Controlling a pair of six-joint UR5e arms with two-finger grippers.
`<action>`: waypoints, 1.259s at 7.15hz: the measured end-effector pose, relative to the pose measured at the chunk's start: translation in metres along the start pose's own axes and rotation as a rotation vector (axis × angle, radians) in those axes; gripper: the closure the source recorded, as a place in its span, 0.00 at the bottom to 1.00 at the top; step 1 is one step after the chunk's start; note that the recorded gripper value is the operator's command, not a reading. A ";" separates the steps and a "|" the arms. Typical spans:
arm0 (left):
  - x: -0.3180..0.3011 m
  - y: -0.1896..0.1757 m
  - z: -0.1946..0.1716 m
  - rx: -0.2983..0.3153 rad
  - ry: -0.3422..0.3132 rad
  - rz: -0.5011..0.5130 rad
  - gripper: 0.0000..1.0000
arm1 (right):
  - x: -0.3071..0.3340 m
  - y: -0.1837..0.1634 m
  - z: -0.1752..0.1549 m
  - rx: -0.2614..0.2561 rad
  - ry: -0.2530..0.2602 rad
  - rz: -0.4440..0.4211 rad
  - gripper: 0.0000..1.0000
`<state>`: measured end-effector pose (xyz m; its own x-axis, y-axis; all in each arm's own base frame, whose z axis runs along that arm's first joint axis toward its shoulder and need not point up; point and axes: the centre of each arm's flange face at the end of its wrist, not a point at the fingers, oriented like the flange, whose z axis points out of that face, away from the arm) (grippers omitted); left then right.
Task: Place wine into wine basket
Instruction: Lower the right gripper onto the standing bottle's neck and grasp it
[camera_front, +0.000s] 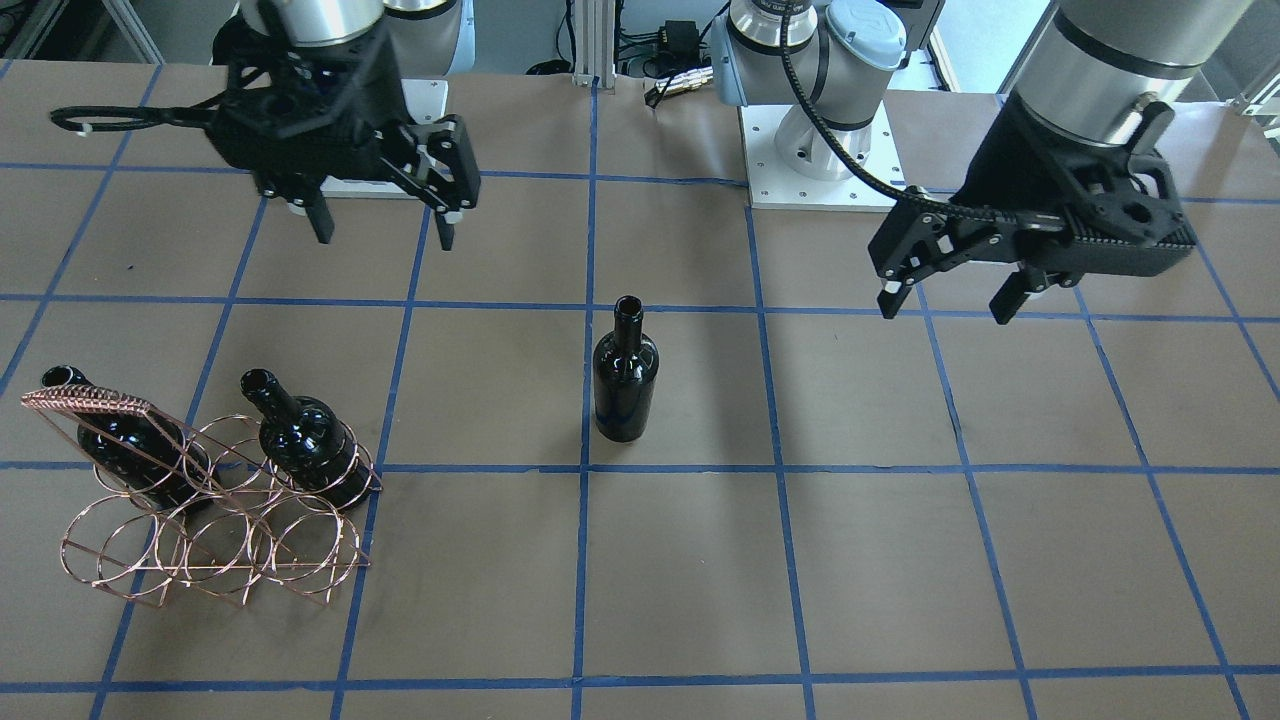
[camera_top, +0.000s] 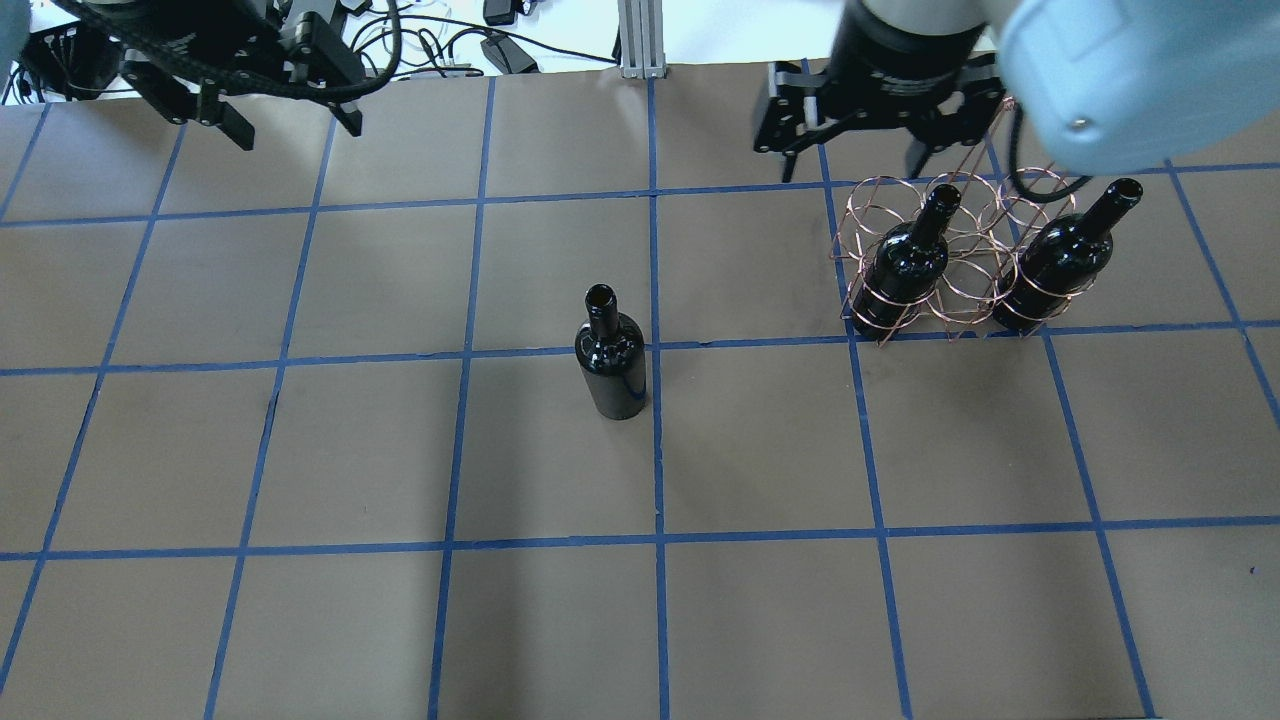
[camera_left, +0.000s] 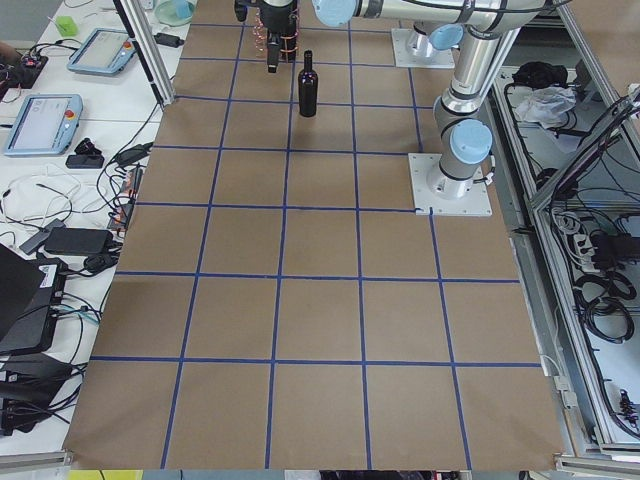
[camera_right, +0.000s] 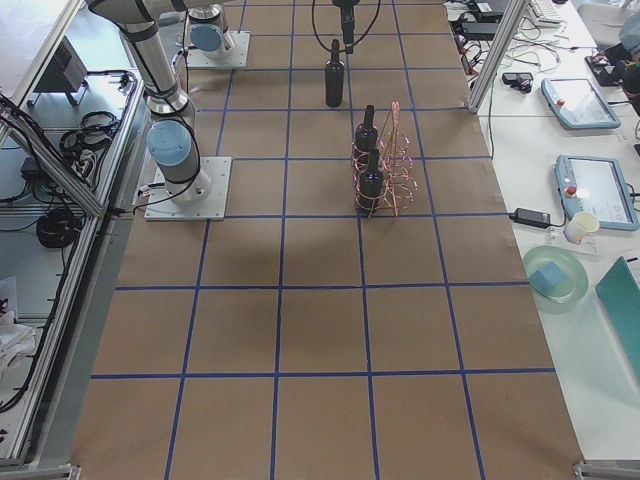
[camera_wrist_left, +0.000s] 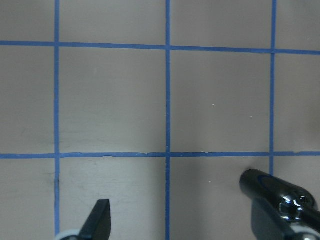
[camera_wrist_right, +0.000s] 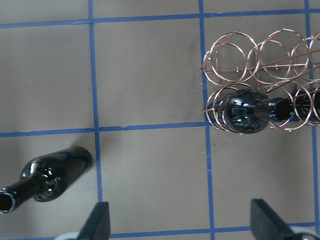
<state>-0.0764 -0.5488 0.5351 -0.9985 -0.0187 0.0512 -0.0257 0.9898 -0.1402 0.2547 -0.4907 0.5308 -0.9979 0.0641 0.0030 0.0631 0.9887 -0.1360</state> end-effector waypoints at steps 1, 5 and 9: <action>-0.019 -0.001 0.002 -0.012 -0.031 0.001 0.00 | -0.047 0.005 0.010 -0.002 -0.006 0.035 0.00; -0.026 0.015 0.010 -0.048 -0.046 0.006 0.00 | -0.151 0.025 0.079 -0.024 -0.012 0.057 0.02; -0.023 0.029 0.015 -0.067 -0.043 0.008 0.00 | -0.161 0.050 0.143 -0.054 0.005 0.043 0.26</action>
<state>-0.0547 -0.5220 0.5147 -0.9998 -0.0156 0.0078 -0.0161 0.9971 -0.0738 0.4166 -0.4710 0.3814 -0.9942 0.1076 0.0031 0.1070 0.9908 -0.0827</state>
